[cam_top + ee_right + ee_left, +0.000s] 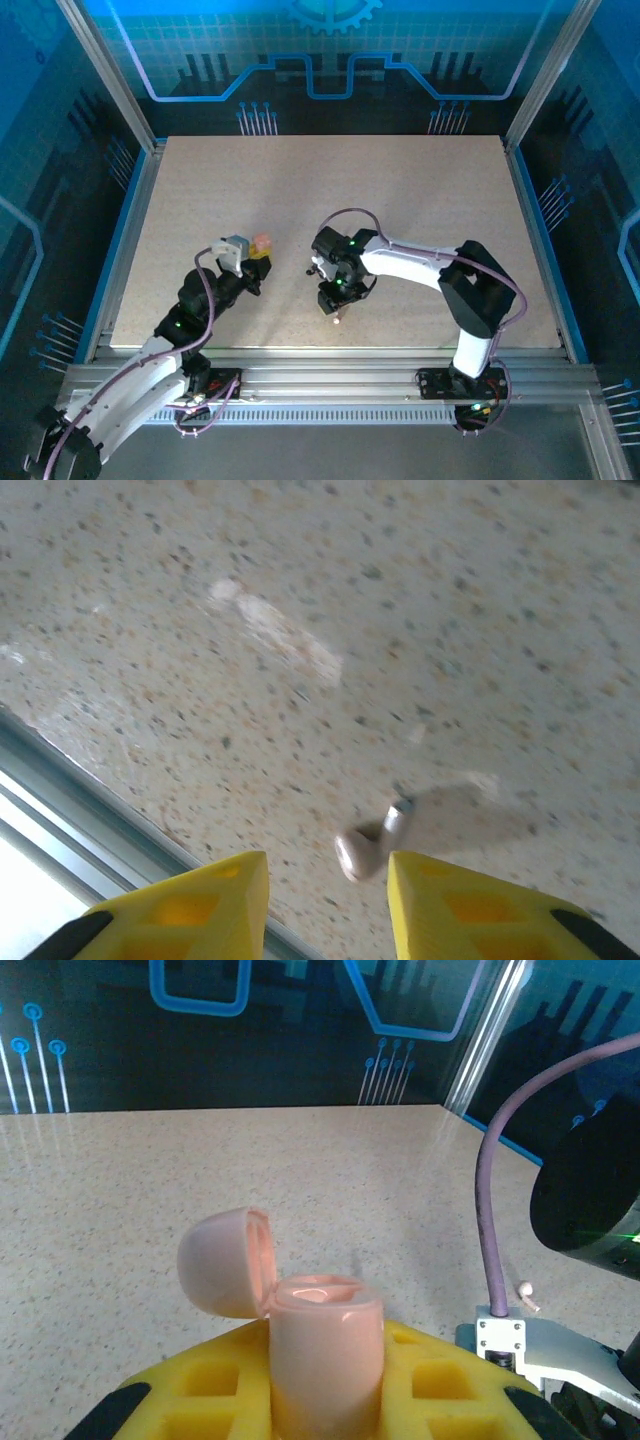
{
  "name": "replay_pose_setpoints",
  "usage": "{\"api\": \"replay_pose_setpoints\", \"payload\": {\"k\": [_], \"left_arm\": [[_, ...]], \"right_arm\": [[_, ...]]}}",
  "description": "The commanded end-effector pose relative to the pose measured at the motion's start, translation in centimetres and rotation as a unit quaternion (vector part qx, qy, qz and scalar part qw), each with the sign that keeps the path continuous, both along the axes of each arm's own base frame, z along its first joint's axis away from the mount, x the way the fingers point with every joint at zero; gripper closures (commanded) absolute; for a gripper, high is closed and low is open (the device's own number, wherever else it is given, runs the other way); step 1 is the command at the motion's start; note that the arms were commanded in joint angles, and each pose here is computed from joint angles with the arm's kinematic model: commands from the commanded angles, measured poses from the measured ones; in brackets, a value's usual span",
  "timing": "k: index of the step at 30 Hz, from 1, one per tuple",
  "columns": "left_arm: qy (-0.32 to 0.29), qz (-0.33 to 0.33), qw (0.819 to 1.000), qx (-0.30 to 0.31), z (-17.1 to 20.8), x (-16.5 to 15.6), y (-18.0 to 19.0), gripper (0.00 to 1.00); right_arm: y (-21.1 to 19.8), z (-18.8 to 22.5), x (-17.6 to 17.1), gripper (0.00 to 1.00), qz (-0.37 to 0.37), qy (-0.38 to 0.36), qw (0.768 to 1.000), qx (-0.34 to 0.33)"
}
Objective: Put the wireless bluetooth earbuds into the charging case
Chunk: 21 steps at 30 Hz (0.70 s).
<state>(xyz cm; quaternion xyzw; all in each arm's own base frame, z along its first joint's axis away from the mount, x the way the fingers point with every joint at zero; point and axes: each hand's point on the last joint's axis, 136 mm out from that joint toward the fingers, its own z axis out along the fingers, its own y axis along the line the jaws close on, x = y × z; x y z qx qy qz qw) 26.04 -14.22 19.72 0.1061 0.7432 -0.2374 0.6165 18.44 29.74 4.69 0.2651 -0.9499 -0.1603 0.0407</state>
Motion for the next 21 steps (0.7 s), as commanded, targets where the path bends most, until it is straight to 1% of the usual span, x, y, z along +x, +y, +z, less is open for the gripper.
{"api": "replay_pose_setpoints", "payload": {"k": [1, 8, 15, 21], "left_arm": [[0.016, 0.017, 1.000, 0.006, -1.1, -0.1, 0.7, 0.85], [0.016, 0.017, 1.000, 0.008, -1.2, -0.2, 0.7, 0.85], [0.014, 0.013, 1.000, 0.008, -1.1, -0.3, 0.6, 0.84], [0.008, 0.015, 1.000, 0.011, -0.9, -0.2, 0.6, 0.84]], "right_arm": [[1.7, -0.2, -0.5, 0.63, 0.026, 0.015, 0.999, 0.017], [2.2, -2.0, -0.2, 0.62, 0.045, 0.026, 0.999, 0.006], [0.7, -3.4, -0.7, 0.57, 0.054, 0.030, 0.998, -0.026], [-0.9, -3.2, -1.1, 0.56, 0.064, 0.025, 0.996, -0.052]]}}
